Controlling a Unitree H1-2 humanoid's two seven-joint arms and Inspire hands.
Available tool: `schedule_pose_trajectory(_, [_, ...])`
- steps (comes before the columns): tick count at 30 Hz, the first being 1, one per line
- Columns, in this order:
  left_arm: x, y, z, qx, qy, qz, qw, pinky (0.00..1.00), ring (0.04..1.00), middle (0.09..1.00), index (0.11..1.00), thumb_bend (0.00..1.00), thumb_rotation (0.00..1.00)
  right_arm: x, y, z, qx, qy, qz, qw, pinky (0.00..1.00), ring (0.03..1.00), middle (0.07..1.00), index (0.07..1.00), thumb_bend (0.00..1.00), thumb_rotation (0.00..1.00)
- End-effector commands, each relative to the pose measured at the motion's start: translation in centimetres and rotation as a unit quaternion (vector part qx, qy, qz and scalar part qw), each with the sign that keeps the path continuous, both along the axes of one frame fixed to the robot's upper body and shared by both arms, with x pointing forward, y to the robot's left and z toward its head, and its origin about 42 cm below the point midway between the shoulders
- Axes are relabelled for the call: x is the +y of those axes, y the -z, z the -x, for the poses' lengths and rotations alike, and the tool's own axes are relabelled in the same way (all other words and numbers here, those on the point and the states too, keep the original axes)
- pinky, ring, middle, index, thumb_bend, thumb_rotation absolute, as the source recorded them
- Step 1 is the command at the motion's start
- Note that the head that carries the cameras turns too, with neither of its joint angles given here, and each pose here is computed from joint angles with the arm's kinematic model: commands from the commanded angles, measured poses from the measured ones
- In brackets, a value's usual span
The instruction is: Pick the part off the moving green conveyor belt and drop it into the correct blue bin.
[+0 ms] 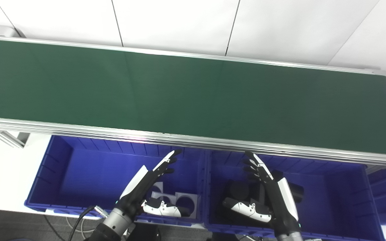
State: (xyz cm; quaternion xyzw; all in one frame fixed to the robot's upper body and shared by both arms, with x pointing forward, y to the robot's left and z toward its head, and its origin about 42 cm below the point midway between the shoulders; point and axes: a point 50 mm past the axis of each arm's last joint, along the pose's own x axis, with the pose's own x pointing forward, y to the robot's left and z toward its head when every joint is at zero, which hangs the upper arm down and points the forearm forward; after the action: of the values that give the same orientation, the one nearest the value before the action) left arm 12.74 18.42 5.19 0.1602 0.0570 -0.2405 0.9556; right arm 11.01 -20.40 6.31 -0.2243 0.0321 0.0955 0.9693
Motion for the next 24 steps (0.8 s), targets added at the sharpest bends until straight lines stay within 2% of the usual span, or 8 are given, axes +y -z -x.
schedule_pose_trajectory(1, [-0.14, -1.14, -0.14, -0.021, -0.015, 0.019, 0.999, 0.84, 0.947, 1.000, 0.988, 0.84, 0.35, 0.19, -0.87, -0.06, -0.025, 0.006, -0.004, 1.000, 0.72, 0.796, 0.845, 0.917, 0.84, 0.49])
schedule_pose_trajectory(4, [-0.15, -1.21, -0.12, -0.022, -0.020, 0.020, 0.999, 0.87, 0.971, 1.000, 0.991, 0.84, 0.35, 0.19, -0.87, -0.01, -0.026, 0.008, -0.005, 1.000, 0.71, 0.796, 0.845, 0.916, 0.84, 0.50])
schedule_pose_trajectory(10, [-0.30, -1.19, -0.26, -0.032, -0.037, 0.030, 0.998, 0.84, 0.949, 1.000, 0.994, 0.84, 0.35, 0.09, -0.86, -0.06, -0.024, 0.009, -0.009, 1.000, 0.71, 0.795, 0.850, 0.918, 0.85, 0.49])
schedule_pose_trajectory(12, [-0.41, -1.26, -0.38, -0.040, -0.043, 0.033, 0.998, 0.86, 0.957, 1.000, 0.999, 0.83, 0.33, 0.02, -0.83, -0.07, -0.024, 0.009, -0.008, 1.000, 0.71, 0.795, 0.848, 0.917, 0.84, 0.48])
schedule_pose_trajectory(14, [-0.52, -1.23, -0.56, -0.049, -0.048, 0.035, 0.997, 0.80, 0.907, 0.985, 0.999, 0.81, 0.31, -0.06, -0.81, -0.07, -0.022, 0.008, -0.005, 1.000, 0.72, 0.800, 0.849, 0.922, 0.84, 0.49])
schedule_pose_trajectory(18, [-0.74, -1.17, -0.80, -0.060, -0.055, 0.034, 0.996, 0.78, 0.895, 0.976, 0.998, 0.81, 0.31, -0.25, -0.71, -0.09, -0.024, 0.005, -0.002, 1.000, 0.72, 0.803, 0.851, 0.925, 0.83, 0.48])
schedule_pose_trajectory(20, [-0.84, -1.13, -0.92, -0.066, -0.057, 0.034, 0.996, 0.84, 0.931, 0.986, 0.999, 0.80, 0.31, -0.35, -0.67, -0.09, -0.026, 0.004, -0.001, 1.000, 0.71, 0.798, 0.851, 0.926, 0.84, 0.49])
schedule_pose_trajectory(24, [-0.93, -1.01, -1.09, -0.075, -0.060, 0.035, 0.995, 0.86, 0.936, 0.981, 1.000, 0.80, 0.31, -0.44, -0.72, -0.04, -0.024, 0.005, -0.001, 1.000, 0.73, 0.811, 0.857, 0.934, 0.83, 0.48])
